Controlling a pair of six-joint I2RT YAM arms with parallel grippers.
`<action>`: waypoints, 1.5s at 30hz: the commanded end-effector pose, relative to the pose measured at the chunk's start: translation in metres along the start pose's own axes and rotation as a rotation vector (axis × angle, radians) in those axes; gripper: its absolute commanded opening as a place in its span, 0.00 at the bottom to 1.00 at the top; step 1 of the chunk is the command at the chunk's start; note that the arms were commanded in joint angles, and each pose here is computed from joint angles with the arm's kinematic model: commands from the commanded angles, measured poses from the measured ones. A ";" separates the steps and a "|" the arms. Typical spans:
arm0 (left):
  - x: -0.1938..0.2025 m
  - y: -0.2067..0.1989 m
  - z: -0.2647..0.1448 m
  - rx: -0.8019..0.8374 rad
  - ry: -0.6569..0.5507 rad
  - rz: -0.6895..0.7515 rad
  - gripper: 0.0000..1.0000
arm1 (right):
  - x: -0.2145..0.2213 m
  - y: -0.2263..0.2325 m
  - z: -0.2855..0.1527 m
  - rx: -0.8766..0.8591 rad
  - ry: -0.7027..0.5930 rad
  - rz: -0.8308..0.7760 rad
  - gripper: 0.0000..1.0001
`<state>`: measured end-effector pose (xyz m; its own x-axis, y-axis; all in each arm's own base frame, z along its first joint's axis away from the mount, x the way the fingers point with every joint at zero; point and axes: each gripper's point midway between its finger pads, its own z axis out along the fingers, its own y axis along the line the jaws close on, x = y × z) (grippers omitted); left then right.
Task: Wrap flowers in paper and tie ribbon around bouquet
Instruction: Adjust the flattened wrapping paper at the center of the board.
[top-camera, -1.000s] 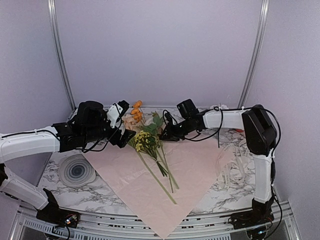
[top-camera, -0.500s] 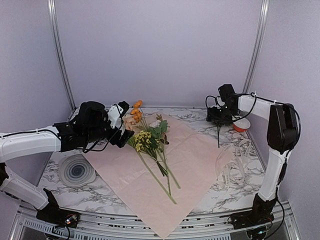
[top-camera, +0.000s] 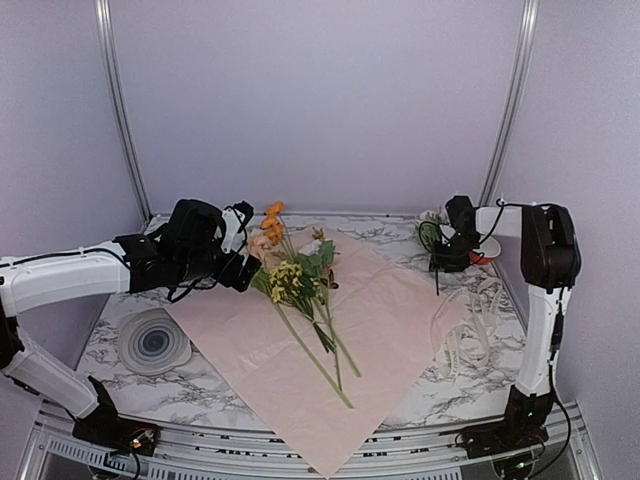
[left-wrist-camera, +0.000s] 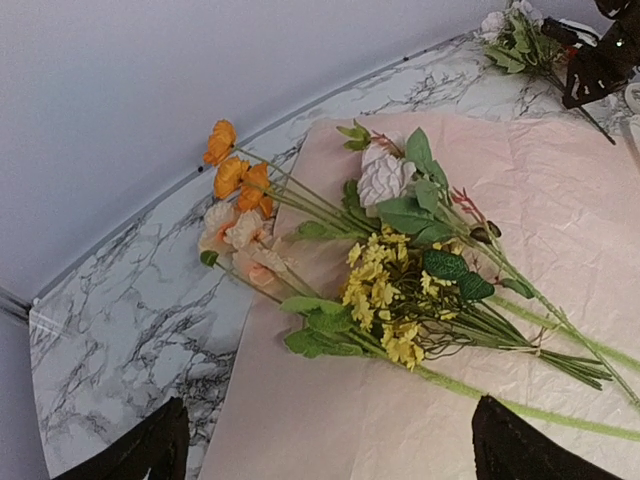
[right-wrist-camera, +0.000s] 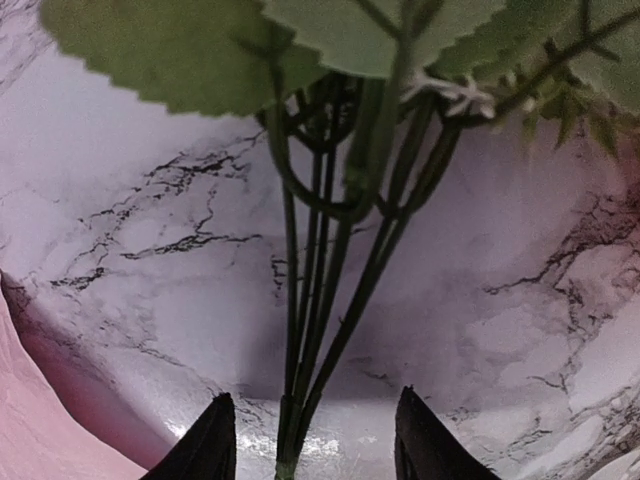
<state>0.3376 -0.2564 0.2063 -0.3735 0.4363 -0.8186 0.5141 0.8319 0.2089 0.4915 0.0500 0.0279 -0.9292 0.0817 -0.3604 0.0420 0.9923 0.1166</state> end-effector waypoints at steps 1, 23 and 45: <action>0.063 0.009 0.006 -0.097 0.180 -0.107 0.99 | -0.014 0.007 0.009 -0.025 -0.026 -0.029 0.43; 0.155 -0.007 -0.002 -0.091 0.283 -0.392 0.81 | 0.068 0.285 -0.177 -0.783 -0.256 -0.237 0.00; 0.195 -0.035 0.015 -0.168 0.429 -0.109 0.86 | 0.105 0.207 -0.117 -0.375 -0.145 -0.198 0.58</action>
<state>0.2475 -0.1989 0.0261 -0.7381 0.3773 -0.5593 0.3287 0.9251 0.1902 0.3242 0.3231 0.1593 -0.8185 -0.0604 -0.5713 -0.4107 0.7568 0.5085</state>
